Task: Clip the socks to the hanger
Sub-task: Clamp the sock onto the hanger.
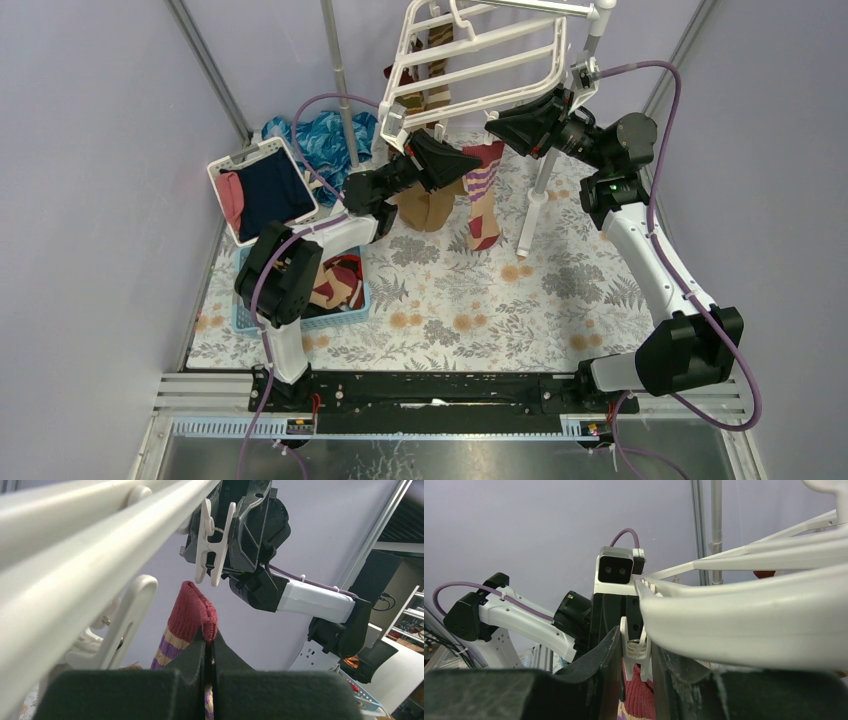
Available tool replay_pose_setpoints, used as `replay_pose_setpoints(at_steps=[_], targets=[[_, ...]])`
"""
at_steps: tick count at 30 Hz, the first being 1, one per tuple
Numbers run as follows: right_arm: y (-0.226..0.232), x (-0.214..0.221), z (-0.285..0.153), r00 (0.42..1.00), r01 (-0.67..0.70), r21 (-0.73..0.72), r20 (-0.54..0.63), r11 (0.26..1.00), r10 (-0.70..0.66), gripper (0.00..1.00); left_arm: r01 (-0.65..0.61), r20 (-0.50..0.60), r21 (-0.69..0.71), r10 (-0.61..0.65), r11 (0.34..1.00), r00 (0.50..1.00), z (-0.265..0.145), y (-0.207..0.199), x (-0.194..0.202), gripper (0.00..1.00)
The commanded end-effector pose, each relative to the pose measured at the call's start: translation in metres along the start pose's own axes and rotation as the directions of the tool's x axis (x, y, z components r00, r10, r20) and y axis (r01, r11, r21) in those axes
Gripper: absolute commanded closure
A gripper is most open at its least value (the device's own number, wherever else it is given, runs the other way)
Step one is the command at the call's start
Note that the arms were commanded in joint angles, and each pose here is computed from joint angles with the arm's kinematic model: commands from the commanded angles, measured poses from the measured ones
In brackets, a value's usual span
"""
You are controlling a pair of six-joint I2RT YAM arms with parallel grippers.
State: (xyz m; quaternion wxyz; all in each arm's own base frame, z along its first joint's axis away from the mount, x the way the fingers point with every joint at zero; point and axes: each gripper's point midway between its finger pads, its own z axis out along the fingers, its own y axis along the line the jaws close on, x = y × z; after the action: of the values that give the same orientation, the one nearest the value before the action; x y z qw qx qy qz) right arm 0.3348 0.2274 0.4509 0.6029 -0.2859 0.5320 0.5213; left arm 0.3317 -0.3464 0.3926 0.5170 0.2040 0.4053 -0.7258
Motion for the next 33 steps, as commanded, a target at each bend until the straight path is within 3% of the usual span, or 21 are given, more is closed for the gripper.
replay_pose_setpoints(at_steps=[1,22,33], targets=[[0.029,-0.010,0.000,0.998,0.052,-0.108,-0.024,0.993,-0.055,0.93,-0.032,0.025,0.044,0.031,0.999,0.999,-0.003,-0.013,-0.011,1.00],[0.029,-0.008,-0.001,0.998,0.052,-0.110,-0.029,0.993,-0.056,0.94,-0.025,0.047,0.079,0.021,0.997,0.999,0.006,-0.022,-0.025,1.00],[0.030,-0.008,-0.001,0.998,0.050,-0.110,-0.031,0.993,-0.054,0.94,-0.017,0.086,0.032,0.014,0.999,0.996,-0.002,-0.012,-0.031,1.00]])
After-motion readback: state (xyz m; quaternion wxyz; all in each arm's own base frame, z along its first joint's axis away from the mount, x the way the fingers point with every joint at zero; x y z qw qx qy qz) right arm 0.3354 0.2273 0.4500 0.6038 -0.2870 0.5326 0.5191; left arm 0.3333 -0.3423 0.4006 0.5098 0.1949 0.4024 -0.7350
